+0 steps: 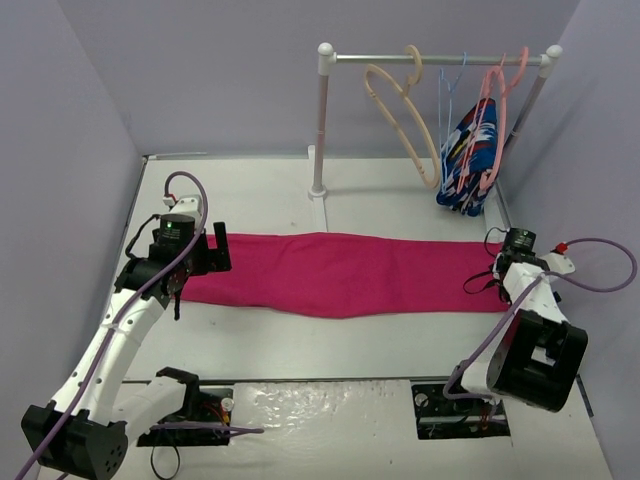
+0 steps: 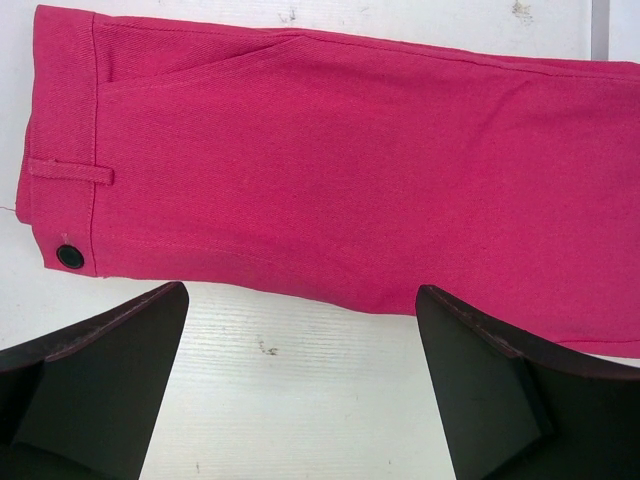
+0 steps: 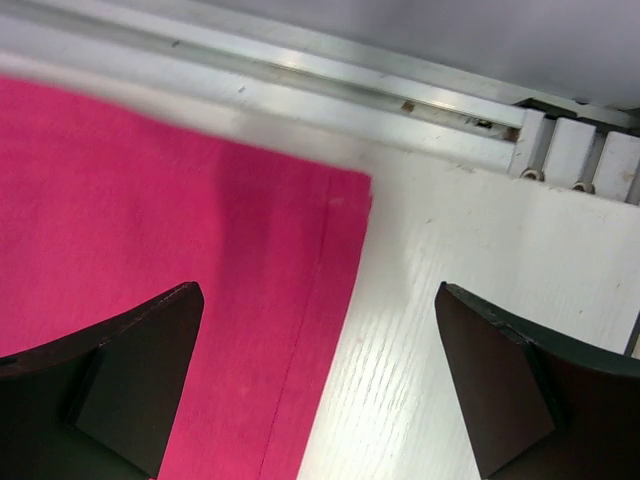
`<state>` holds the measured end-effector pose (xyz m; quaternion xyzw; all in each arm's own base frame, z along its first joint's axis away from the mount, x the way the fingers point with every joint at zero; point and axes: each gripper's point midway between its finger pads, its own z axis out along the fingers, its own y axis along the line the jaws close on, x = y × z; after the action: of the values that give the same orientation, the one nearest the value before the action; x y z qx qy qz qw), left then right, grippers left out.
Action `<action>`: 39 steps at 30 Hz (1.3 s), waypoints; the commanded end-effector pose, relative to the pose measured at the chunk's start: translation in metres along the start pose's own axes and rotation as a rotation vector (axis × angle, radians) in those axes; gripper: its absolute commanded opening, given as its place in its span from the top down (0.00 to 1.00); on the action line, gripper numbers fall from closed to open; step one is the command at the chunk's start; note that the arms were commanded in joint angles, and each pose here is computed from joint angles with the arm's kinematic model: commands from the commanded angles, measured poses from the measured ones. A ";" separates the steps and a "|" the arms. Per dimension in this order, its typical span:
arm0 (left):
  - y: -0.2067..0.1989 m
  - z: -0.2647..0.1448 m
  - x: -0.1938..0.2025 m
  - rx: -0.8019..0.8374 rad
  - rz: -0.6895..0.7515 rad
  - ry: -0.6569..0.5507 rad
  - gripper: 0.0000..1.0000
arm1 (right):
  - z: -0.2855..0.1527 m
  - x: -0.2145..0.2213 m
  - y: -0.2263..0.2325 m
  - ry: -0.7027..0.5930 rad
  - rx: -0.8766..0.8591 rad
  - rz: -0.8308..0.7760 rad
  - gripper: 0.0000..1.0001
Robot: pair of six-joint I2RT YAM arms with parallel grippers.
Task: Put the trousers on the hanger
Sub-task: Fold the trousers at the center of the board.
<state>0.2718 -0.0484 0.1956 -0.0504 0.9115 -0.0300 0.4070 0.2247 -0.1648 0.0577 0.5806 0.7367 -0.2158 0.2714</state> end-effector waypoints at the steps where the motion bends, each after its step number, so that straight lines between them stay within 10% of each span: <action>1: -0.002 -0.003 -0.017 0.011 -0.004 -0.059 0.03 | 0.016 -0.020 -0.001 -0.005 0.030 0.087 0.00; 20: 0.001 0.003 -0.015 -0.008 0.002 -0.044 0.03 | 0.060 0.034 0.006 0.169 -0.035 0.032 0.05; 26: 0.004 0.002 -0.015 -0.023 0.002 -0.046 0.03 | 0.057 0.038 0.011 0.170 -0.092 0.023 0.40; 32: 0.004 0.003 -0.015 -0.025 0.004 -0.044 0.03 | 0.048 0.028 0.015 0.139 -0.136 -0.009 0.97; 39: 0.006 0.003 -0.014 -0.031 0.004 -0.046 0.03 | 0.009 -0.011 0.032 0.025 -0.285 0.015 1.00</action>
<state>0.2733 -0.0469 0.1917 -0.0499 0.9143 -0.0232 0.4012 0.2483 -0.1733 0.0162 0.5663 0.7633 -0.1200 0.2868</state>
